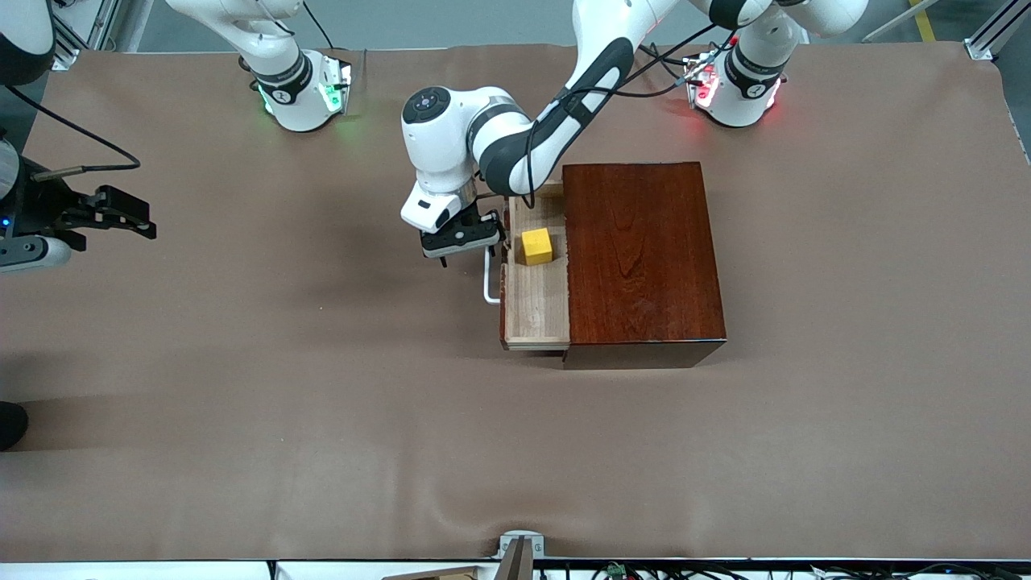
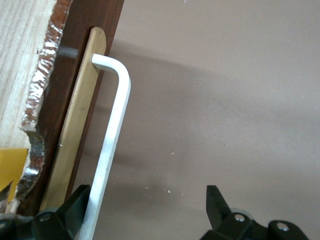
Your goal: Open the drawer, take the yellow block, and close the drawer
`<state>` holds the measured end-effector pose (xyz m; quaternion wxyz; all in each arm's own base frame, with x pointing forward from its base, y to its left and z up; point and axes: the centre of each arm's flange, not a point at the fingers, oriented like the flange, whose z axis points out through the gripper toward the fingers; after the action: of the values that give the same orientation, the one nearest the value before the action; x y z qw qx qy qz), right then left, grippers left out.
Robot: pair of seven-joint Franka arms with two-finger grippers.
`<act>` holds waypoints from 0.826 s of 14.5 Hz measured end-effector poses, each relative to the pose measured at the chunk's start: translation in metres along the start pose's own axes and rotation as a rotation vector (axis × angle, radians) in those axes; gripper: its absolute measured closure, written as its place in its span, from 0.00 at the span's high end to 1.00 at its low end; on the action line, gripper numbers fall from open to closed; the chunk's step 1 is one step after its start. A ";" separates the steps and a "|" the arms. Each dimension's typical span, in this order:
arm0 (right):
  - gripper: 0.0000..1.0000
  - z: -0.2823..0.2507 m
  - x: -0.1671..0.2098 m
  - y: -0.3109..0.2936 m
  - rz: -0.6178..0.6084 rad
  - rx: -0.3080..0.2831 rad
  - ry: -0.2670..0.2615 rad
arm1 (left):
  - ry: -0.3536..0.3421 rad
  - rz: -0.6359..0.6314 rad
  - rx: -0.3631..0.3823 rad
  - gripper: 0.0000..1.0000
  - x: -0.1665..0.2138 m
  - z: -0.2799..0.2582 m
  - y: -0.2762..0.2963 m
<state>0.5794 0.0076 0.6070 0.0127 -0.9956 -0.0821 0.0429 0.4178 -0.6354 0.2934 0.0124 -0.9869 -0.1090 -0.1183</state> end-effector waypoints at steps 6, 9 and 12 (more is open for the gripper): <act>1.00 0.000 0.000 -0.004 0.074 0.002 -0.003 | 0.000 0.000 0.001 1.00 0.000 -0.001 0.000; 1.00 0.000 0.000 -0.005 0.076 0.002 -0.003 | -0.004 0.037 0.002 1.00 -0.001 -0.002 0.000; 1.00 0.000 0.000 -0.005 0.078 0.002 -0.003 | -0.050 0.388 0.052 1.00 0.003 -0.009 -0.003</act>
<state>0.5790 0.0126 0.6068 0.0118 -0.9980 -0.0434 0.0451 0.4179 -0.6321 0.3027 0.0576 -0.9914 0.0798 -0.0864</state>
